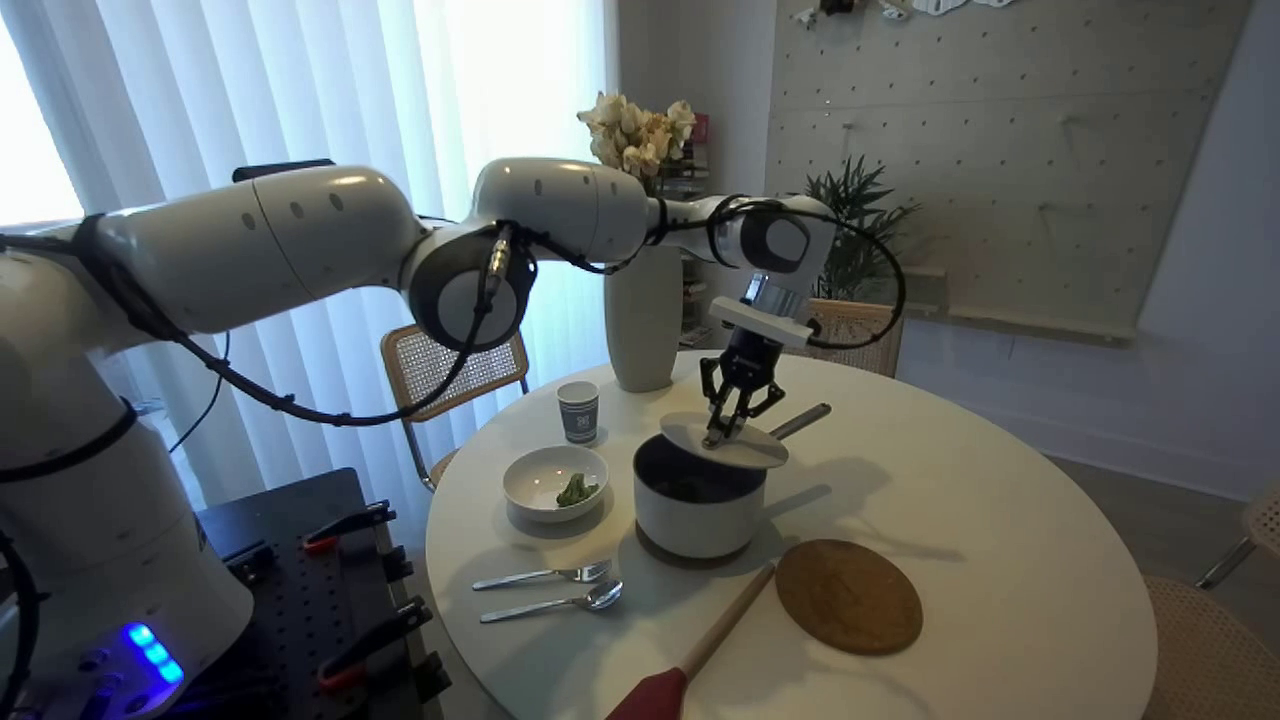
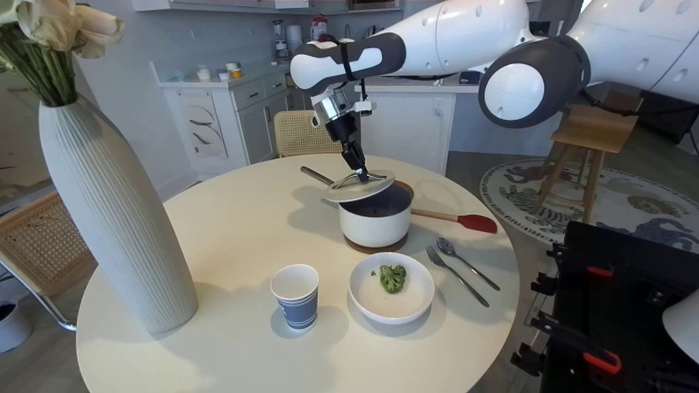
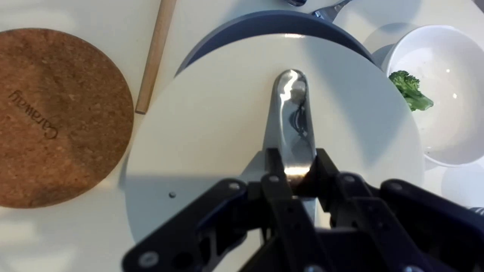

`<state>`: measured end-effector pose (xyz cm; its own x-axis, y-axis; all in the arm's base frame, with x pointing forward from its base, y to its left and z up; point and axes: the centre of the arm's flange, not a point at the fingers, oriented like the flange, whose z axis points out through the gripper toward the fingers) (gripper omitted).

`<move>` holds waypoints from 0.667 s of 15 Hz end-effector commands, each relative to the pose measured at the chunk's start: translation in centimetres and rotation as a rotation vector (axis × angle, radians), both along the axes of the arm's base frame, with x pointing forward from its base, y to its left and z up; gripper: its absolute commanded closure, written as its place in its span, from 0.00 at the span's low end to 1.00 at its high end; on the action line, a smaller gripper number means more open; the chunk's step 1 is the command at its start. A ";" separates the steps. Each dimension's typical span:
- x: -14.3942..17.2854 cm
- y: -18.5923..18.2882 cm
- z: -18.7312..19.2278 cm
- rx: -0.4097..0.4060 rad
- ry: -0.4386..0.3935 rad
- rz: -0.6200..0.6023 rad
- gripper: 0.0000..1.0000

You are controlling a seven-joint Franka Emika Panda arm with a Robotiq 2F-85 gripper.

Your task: Take the spatula from the white pot and put it on the table the get the lid and put on the white pot

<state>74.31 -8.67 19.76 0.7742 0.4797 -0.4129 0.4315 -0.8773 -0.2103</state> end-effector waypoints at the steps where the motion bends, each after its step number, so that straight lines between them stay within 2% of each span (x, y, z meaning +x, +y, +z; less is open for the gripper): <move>1: -3.1 1.8 0.0 -0.007 0.002 0.047 0.94; 5: -3.7 2.4 -1.3 -0.009 0.023 0.068 0.94; 10: -4.4 1.1 -2.9 0.006 0.050 0.082 0.94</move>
